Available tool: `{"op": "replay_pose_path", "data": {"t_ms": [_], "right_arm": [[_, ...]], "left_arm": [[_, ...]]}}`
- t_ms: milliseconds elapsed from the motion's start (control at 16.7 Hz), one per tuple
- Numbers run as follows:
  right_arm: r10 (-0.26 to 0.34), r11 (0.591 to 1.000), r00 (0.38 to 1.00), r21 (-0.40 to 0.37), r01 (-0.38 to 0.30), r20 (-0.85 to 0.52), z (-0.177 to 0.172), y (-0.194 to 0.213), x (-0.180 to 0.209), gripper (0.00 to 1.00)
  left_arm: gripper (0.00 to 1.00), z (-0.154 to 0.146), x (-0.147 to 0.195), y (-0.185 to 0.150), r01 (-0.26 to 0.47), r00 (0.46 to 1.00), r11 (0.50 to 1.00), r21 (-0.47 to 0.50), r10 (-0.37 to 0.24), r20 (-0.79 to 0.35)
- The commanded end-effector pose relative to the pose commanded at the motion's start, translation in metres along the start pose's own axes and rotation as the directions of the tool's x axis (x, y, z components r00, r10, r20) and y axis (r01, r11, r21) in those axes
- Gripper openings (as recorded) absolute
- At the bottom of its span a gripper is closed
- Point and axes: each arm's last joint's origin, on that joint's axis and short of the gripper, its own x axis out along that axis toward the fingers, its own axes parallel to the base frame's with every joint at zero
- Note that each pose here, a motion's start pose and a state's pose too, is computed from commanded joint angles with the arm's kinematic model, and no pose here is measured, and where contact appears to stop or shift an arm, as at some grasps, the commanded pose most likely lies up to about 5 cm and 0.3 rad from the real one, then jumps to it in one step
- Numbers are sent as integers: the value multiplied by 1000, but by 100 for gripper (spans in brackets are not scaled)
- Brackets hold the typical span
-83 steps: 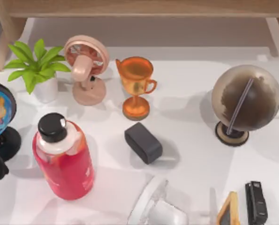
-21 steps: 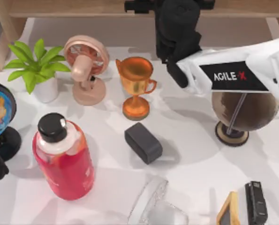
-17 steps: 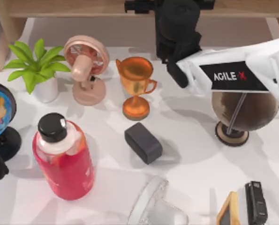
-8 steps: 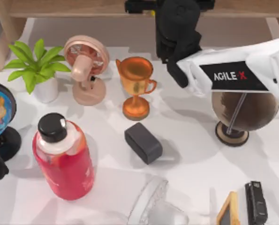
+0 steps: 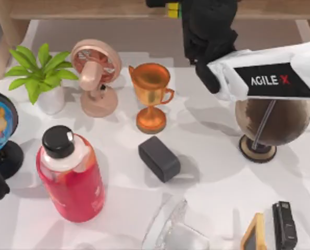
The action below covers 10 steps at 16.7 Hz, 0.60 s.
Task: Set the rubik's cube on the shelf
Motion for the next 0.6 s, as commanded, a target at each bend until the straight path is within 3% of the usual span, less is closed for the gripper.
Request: {"op": "replay_pose_path", "data": {"t_ms": [180,360,480,600], "right_arm": [[10,997,997,-80,-5,71,28,-39,-4,100],[6,974,991,-224,24,135,45,-99,-14,100],[-7,934,986,-351,67,167,49,-149,-25,100],[-28,864,981,-488,121,194,50,-202,-42,100]], "left_arm": [[100,0,0,0,0,1000,1000,0,0,0],[100,0,0,0,0,1000,1000,0,0,0],[100,0,0,0,0,1000,1000,0,0,0],[100,0,0,0,0,1000,1000,0,0,0]]}}
